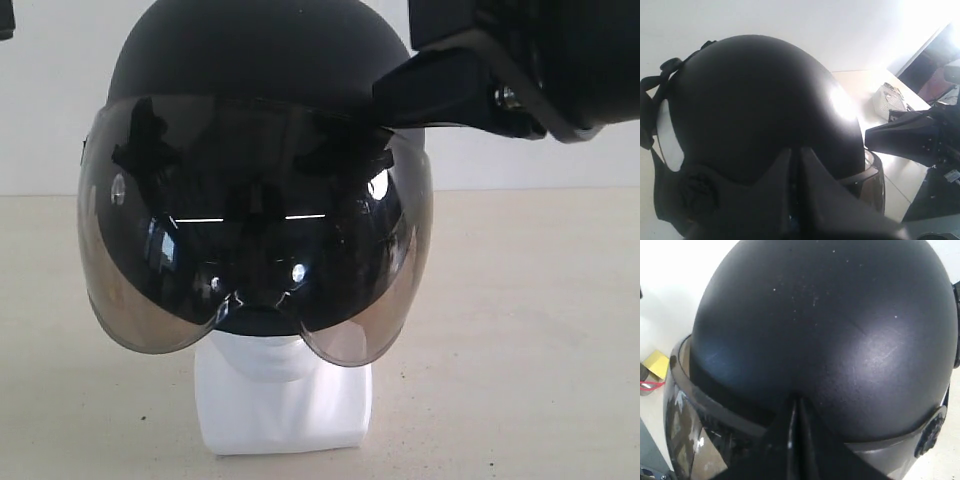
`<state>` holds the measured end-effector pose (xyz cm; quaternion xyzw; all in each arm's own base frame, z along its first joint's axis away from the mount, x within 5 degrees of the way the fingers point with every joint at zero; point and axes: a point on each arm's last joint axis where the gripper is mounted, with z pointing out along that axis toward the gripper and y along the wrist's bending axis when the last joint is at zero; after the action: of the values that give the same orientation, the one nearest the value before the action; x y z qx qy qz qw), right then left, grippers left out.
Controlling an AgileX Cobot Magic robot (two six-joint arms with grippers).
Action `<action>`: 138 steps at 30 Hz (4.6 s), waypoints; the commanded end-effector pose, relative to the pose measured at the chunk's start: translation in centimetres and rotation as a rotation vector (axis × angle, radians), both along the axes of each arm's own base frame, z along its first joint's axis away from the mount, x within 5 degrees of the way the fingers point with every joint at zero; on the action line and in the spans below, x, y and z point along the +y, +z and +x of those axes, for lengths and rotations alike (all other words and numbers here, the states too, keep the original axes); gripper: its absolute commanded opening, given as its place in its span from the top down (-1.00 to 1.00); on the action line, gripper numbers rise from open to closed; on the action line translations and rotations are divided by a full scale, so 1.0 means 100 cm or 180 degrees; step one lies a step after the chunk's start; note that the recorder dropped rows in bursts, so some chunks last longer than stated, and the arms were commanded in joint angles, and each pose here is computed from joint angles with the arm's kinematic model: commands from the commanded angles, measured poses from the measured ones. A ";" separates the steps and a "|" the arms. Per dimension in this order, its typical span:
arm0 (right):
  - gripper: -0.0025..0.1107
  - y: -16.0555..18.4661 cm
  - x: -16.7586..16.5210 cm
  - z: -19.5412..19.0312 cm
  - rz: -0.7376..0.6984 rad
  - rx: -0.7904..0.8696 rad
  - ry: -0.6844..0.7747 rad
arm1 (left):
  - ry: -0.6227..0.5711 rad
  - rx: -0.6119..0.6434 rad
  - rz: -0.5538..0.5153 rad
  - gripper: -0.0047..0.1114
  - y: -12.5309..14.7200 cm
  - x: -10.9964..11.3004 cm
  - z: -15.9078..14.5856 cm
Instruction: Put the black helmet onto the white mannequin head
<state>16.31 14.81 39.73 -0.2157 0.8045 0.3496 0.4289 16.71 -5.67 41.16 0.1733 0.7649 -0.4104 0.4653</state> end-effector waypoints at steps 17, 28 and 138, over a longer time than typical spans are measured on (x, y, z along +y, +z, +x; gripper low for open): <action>0.96 0.024 0.038 0.014 -0.0076 0.0242 0.0414 | -0.0632 0.0337 0.0435 0.84 -0.032 -0.040 0.023; 0.96 -0.017 0.041 0.012 -0.0287 0.0610 0.0319 | -0.0601 0.0423 0.0566 0.84 -0.036 -0.038 0.023; 0.96 0.038 -0.144 -0.109 -0.0637 -0.0534 -0.1634 | 0.0547 -0.0292 0.0592 0.84 0.000 -0.001 -0.069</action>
<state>6.75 1.71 43.24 -0.0823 0.8336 0.1248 0.5318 11.27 -5.77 41.86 0.1729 0.7948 -0.2846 0.5074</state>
